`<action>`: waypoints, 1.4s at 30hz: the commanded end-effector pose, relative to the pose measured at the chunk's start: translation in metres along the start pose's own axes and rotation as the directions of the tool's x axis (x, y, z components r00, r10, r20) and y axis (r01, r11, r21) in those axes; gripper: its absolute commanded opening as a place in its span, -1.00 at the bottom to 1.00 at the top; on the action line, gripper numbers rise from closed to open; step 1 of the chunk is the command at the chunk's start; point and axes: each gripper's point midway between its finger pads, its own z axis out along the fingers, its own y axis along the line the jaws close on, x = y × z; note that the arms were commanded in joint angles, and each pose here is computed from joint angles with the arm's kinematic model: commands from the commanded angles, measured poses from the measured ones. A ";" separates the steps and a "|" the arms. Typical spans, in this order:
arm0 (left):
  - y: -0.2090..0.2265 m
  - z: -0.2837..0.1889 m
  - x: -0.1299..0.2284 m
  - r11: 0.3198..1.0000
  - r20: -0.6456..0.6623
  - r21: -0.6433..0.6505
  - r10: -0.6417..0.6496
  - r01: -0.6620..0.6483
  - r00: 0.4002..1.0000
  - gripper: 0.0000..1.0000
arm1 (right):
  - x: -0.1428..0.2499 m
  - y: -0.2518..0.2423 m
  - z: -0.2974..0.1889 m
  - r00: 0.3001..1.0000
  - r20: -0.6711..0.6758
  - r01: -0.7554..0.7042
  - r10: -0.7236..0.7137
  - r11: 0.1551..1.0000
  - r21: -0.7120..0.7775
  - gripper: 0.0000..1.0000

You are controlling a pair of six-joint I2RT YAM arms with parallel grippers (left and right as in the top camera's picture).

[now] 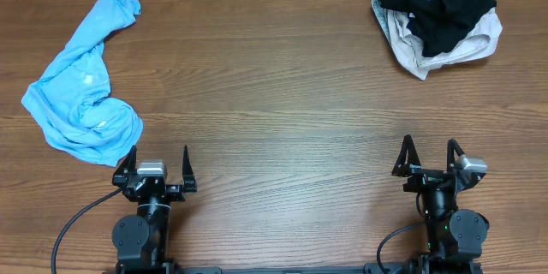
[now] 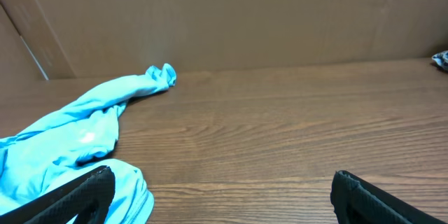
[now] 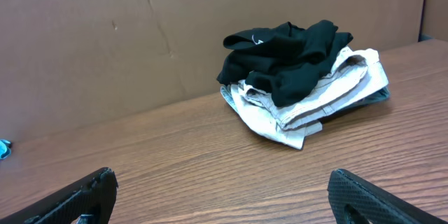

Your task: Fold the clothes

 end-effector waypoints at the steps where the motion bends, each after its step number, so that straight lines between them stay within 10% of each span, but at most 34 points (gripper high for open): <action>1: 0.003 0.000 -0.004 1.000 0.021 -0.012 -0.021 0.021 1.000 1.00 | 0.002 0.000 0.000 1.000 0.003 -0.008 0.008 1.000 0.000 1.00; 22: -0.006 -0.008 -0.048 0.999 0.136 0.045 -0.023 0.017 0.990 1.00 | -0.057 0.028 -0.009 0.971 0.237 0.040 -0.009 0.991 -0.126 1.00; 33: -0.012 -0.034 -0.139 0.996 0.235 0.094 -0.020 -0.002 0.972 1.00 | -0.096 0.066 -0.027 0.960 0.280 0.099 -0.017 0.954 -0.283 1.00; 42: -0.031 -0.009 -0.174 0.971 0.013 0.236 -0.033 0.029 0.999 1.00 | -0.132 0.090 -0.029 0.977 0.211 0.099 -0.024 0.931 -0.352 1.00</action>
